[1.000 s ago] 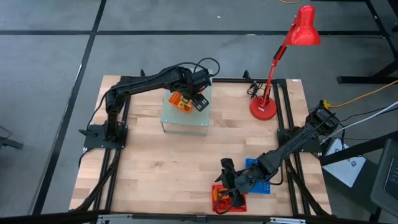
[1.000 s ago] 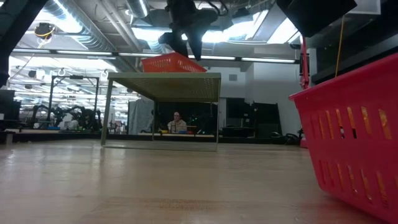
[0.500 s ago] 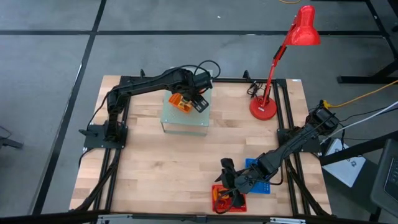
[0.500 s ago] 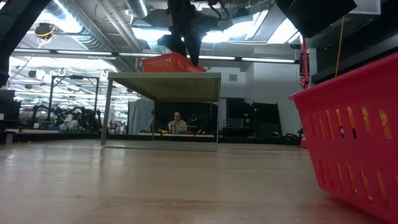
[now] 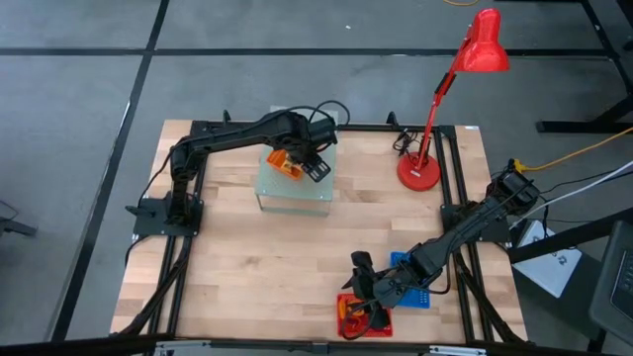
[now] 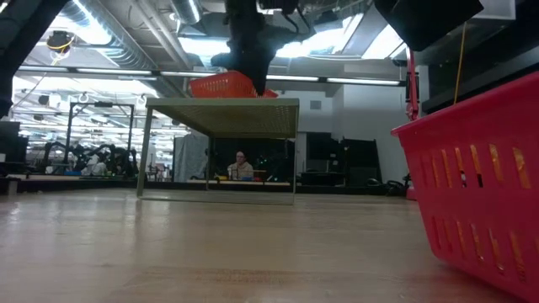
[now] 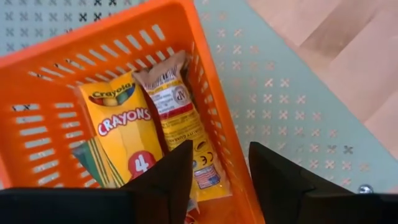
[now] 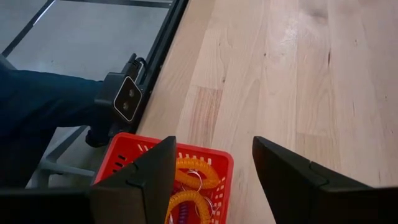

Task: Pick & Place Office Desk Supplies
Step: Put the orange bin on the shelf

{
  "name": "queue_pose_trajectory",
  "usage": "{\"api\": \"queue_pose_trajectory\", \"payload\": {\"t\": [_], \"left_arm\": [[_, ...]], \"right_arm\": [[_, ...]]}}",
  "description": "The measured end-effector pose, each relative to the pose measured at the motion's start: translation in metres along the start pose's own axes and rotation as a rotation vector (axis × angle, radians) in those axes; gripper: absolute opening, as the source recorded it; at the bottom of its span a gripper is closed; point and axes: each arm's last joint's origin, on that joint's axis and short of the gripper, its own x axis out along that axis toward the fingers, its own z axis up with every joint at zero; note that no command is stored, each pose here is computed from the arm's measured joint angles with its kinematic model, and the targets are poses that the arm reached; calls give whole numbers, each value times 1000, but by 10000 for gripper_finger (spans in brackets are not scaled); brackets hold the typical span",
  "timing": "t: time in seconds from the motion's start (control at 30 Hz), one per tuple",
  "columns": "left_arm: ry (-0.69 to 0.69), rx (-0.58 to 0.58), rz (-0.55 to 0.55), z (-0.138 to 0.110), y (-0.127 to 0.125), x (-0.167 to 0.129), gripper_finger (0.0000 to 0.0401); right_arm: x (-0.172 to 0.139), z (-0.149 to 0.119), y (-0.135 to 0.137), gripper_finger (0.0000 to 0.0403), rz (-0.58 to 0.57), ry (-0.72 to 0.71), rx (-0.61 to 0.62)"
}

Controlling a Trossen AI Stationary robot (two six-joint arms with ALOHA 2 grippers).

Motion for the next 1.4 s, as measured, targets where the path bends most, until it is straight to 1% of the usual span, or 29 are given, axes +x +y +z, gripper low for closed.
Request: {"api": "queue_pose_trajectory", "payload": {"t": [0.17, 0.27, 0.37, 0.53, 0.6, 0.67, 0.77, 0.87, 1.03, 1.2, 1.3, 1.4], "left_arm": [[-3, -4, 24, -1, 0, 3, 160], [-6, 27, 32, -1, 1, 3, 147], [-2, 62, 25, -1, 1, 3, 117], [3, 117, 19, -1, 0, 2, 49], [6, 155, 9, -1, -1, 2, 24], [13, 198, -6, -2, -1, 2, 9], [24, 254, -7, -3, 0, 2, 8], [30, 325, 13, -3, 1, 2, 10], [48, 567, 51, -5, 3, 2, 5], [60, 724, 34, -3, 8, 3, 5], [66, 779, 32, 1, 17, 5, 5], [70, 766, 5, 7, 31, 7, 5]], "right_arm": [[0, 0, 0, 215, 0, 2, -1], [0, -1, 0, 215, -1, 5, -1], [0, -1, 0, 215, -2, 6, -1], [0, -1, 0, 215, -2, 7, 0], [0, -1, 0, 215, -2, 7, 0], [0, -1, 0, 215, -2, 7, 0], [0, -1, 0, 215, -2, 7, 0], [0, -1, 0, 215, -2, 7, 0], [0, -1, 0, 215, -3, 6, 22], [0, 0, 0, 215, -21, -11, 55], [0, 1, -1, 215, -32, -22, 79], [0, 2, -1, 215, -31, -27, 94]]}}
